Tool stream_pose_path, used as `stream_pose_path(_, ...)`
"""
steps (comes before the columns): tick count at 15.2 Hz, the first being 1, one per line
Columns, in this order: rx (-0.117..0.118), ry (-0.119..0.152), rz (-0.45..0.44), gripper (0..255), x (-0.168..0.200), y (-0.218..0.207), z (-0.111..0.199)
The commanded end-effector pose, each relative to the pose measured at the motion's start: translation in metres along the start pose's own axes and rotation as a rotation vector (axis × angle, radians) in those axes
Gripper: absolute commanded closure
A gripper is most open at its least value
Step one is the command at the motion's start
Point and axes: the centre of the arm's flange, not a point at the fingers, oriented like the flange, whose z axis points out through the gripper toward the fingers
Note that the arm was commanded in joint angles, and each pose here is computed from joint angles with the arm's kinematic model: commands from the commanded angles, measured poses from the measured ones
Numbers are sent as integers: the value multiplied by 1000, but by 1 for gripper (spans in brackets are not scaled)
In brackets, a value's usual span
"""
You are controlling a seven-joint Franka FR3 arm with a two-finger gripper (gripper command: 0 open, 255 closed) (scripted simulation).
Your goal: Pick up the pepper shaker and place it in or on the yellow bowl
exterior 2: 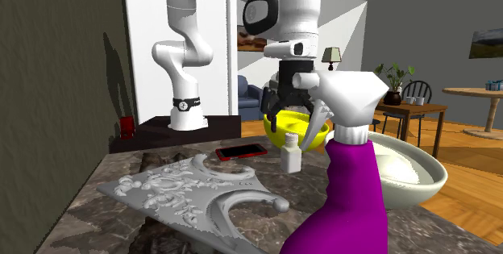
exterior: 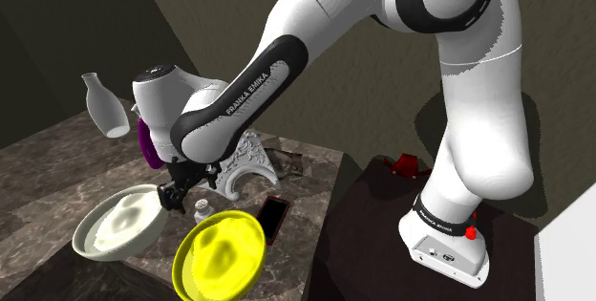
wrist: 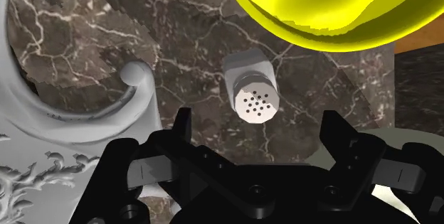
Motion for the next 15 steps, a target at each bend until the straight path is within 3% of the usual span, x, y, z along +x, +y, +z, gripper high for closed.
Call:
stream_pose_path(1,0,1,0,0,0,-1,11)
stream_pose_path(11,0,1,0,0,0,-1,20)
stream_pose_path(12,0,1,0,255,0,-1,20)
stream_pose_path(15,0,1,0,255,0,-1,20)
